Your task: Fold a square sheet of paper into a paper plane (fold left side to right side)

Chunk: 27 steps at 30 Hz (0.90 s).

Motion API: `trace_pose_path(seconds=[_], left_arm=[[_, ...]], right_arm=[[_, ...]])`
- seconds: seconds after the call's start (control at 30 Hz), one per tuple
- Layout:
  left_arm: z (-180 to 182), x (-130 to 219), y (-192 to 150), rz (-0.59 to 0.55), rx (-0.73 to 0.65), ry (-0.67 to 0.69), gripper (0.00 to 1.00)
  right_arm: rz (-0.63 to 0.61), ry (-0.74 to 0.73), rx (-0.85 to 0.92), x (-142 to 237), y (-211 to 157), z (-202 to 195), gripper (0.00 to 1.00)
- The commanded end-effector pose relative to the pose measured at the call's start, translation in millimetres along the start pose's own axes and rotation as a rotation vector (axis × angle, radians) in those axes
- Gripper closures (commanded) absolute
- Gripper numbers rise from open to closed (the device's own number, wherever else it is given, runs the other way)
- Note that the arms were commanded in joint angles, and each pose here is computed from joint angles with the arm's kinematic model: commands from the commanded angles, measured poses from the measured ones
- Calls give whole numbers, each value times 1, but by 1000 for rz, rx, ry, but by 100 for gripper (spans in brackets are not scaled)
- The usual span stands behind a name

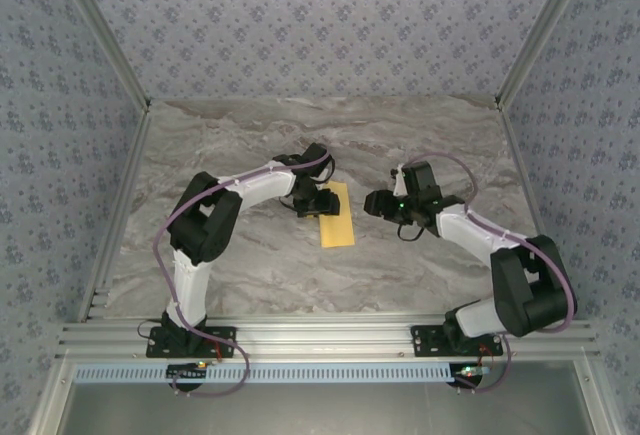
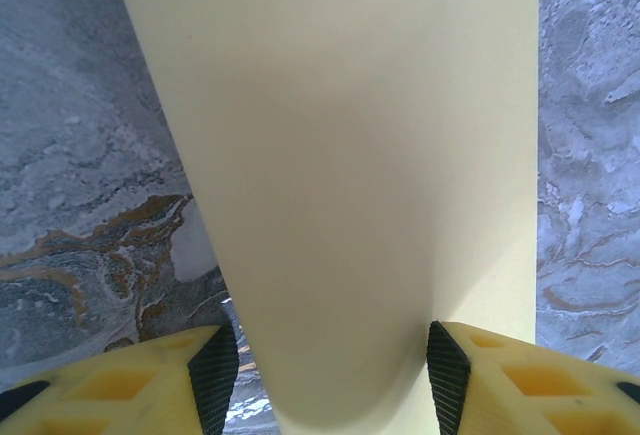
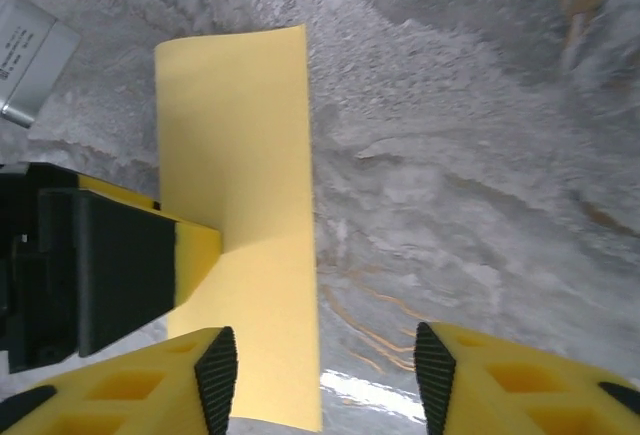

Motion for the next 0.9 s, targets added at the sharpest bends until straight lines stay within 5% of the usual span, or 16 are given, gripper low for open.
trace_pose_path(seconds=[0.0,0.23,0.87], left_arm=[[1,-25,-10,64,-14,17,44],[2,-26,-11,65,-10,20,44],[2,-26,-12,68,-11,25,44]], right_arm=[[76,110,-26,-17,-6,11,58],[155,130,-36,-50,-8,25,90],[239,-52,-57,-85,-20,6,92]])
Point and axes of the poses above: each hand's point on the last joint's axis, 136 mm out from that joint toward the fingers, its own x axis back along the fingers, its own z axis along the line the jaws close on, y = z × x, the point moved 8 cm from there along x, back along the fingers, and after that the axes turned 11 degrees about -x, right-handed, at the moved point
